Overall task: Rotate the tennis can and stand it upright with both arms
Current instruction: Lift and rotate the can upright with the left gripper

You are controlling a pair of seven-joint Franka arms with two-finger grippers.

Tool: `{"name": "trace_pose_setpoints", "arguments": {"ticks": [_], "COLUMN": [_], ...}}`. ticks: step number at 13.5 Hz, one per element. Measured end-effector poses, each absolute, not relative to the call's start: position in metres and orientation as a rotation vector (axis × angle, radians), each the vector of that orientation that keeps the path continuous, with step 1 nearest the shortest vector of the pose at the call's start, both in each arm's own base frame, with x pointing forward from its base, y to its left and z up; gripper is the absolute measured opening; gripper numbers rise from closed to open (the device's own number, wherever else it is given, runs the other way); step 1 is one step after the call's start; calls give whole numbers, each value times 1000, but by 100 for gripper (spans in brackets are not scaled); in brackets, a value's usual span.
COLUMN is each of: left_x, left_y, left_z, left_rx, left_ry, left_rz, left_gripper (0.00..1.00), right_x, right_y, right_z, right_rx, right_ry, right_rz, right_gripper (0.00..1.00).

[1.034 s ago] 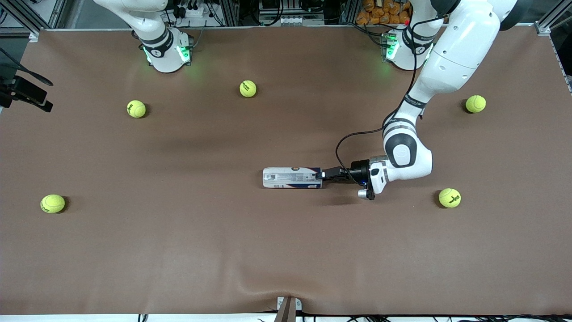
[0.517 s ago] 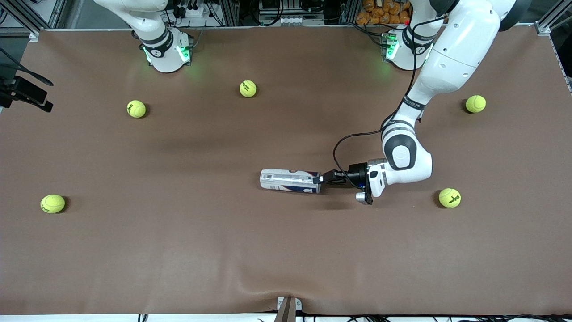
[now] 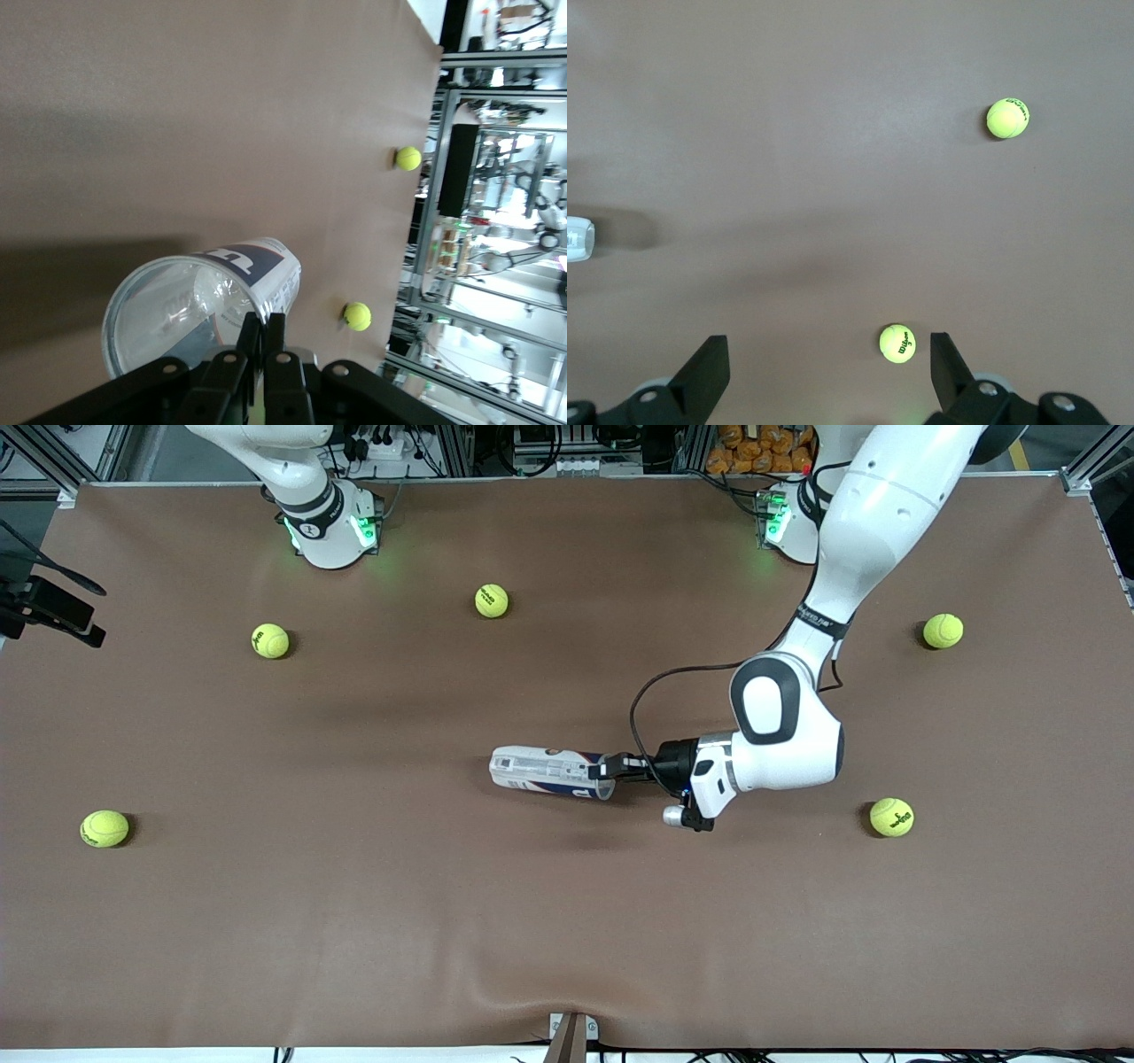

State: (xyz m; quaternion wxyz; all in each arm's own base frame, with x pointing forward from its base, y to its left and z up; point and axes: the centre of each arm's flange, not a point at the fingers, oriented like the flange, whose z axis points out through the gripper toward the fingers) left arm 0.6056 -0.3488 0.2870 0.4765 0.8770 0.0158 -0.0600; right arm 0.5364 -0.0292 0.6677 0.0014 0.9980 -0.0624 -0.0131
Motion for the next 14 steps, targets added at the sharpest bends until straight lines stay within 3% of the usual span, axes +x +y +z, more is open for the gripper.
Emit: {"name": "trace_pose_setpoints", "arguments": {"ticks": [6, 14], "left_x": [603, 531], "left_y": [-399, -492], "left_z": [387, 450], "left_rx": [2474, 2858], "left_ry": [113, 232], "left_rz": [-121, -47], "left_gripper": [5, 5], "right_x": [536, 536], "right_y": [-29, -29], "right_z": [668, 668], "right_rx": [3132, 3132], "right_ry": [-195, -195], "right_rz": [-41, -42], "right_gripper": [100, 100]}}
